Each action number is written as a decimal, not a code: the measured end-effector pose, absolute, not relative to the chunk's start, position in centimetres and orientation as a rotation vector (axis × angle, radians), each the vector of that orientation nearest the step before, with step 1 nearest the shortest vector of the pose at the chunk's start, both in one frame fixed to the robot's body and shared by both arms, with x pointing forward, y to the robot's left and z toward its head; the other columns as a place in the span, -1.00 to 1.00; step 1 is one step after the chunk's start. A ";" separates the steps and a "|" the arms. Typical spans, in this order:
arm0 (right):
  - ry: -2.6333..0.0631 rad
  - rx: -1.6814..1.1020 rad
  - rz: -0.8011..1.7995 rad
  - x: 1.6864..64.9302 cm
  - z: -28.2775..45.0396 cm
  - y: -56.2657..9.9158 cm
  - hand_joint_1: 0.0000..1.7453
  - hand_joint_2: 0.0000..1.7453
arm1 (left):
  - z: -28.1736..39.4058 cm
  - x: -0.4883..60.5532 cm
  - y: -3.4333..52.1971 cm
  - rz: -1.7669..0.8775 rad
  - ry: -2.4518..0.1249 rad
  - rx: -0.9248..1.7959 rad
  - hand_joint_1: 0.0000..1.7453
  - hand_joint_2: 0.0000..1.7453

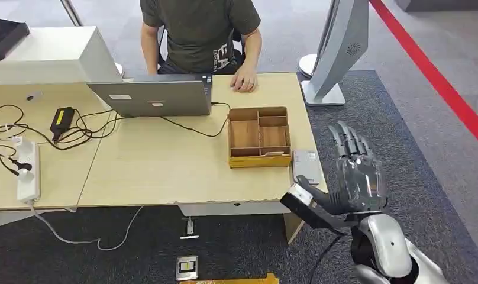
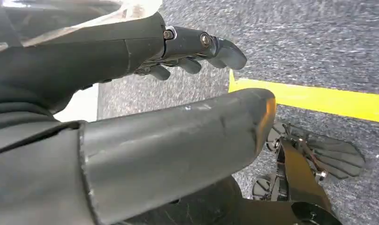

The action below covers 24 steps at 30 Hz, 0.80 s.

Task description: Pass the card to the sensor for recognition and then transmit it.

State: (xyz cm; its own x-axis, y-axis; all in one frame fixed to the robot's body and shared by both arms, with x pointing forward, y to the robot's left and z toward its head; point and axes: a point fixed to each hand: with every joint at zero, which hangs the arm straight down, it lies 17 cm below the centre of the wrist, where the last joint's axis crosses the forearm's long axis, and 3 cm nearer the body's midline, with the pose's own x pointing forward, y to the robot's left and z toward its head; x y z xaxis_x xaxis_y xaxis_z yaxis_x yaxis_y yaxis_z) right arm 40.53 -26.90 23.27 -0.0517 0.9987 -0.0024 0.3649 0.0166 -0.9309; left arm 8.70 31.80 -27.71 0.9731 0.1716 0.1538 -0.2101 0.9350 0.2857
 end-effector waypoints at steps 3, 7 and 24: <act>-1.563 -1.440 1.071 38.4 23.7 -25.3 -1.00 1.00 | -27.7 8.6 31.5 0.214 -0.119 0.310 -1.00 -1.00; -1.586 -1.407 1.100 37.0 23.8 -23.7 -1.00 1.00 | -27.7 8.5 31.0 0.234 -0.111 0.313 -1.00 -1.00; -1.521 -1.287 1.152 37.9 20.3 -19.8 -1.00 1.00 | -27.6 10.0 29.3 0.249 -0.169 0.246 -1.00 -1.00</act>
